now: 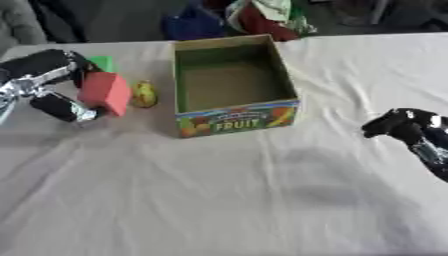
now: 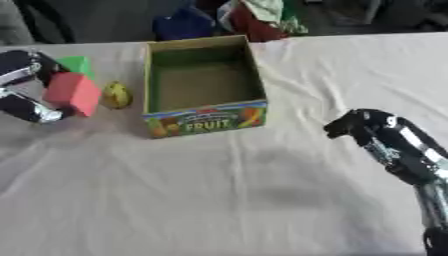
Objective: Pick up objects on the table and place them in the box.
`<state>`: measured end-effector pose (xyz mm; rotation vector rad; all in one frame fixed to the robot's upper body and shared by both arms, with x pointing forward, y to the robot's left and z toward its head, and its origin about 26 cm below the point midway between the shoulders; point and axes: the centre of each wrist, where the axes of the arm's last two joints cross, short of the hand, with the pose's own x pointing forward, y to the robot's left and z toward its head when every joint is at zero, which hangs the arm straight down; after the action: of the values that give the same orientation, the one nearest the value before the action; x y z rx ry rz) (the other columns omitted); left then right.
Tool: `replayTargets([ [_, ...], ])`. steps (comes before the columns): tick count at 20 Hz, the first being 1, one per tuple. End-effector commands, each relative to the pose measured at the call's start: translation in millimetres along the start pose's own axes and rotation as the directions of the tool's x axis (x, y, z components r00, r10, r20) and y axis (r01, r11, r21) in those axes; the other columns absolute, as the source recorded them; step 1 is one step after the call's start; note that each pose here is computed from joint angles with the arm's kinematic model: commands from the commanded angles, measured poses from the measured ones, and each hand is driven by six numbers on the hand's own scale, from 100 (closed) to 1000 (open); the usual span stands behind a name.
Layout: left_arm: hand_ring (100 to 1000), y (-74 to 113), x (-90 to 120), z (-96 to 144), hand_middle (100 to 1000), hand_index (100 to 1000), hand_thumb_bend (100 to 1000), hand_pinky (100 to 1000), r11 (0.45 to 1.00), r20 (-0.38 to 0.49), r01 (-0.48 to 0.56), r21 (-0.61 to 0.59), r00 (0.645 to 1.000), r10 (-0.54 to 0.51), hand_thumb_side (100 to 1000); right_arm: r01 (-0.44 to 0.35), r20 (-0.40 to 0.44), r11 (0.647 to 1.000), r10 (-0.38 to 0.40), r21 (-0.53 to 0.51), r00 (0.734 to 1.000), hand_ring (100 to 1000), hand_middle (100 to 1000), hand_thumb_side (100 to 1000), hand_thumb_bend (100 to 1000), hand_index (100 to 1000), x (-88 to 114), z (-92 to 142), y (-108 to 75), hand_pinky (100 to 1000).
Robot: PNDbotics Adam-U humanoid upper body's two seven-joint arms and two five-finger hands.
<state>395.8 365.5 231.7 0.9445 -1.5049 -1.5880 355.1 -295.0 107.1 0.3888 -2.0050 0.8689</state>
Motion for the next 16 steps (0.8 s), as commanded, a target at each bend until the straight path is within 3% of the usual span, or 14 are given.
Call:
replayTargets([
  [1, 538, 27.0, 8.8, -4.7, 517, 734, 323, 643, 0.998, 0.037, 0.045, 0.051, 0.998, -0.047, 376, -0.025, 0.004, 1.000, 0.025, 0.013, 1.000, 744, 592, 561, 100, 662, 5.4, -1.2, -5.6, 729],
  [9, 540, 36.0, 43.7, -56.8, 520, 735, 322, 642, 0.995, 0.128, 0.053, 0.089, 0.990, -0.064, 361, -0.011, 0.013, 1.000, 0.011, 0.028, 1.000, 744, 591, 561, 100, 662, 4.7, -4.9, -1.8, 729],
  [16, 538, 17.5, 60.0, -97.1, 520, 740, 328, 637, 0.995, 0.136, 0.056, 0.080, 0.989, -0.067, 394, 0.002, 0.020, 0.999, -0.002, 0.049, 1.000, 744, 591, 564, 100, 661, 3.9, -8.7, 1.9, 729],
])
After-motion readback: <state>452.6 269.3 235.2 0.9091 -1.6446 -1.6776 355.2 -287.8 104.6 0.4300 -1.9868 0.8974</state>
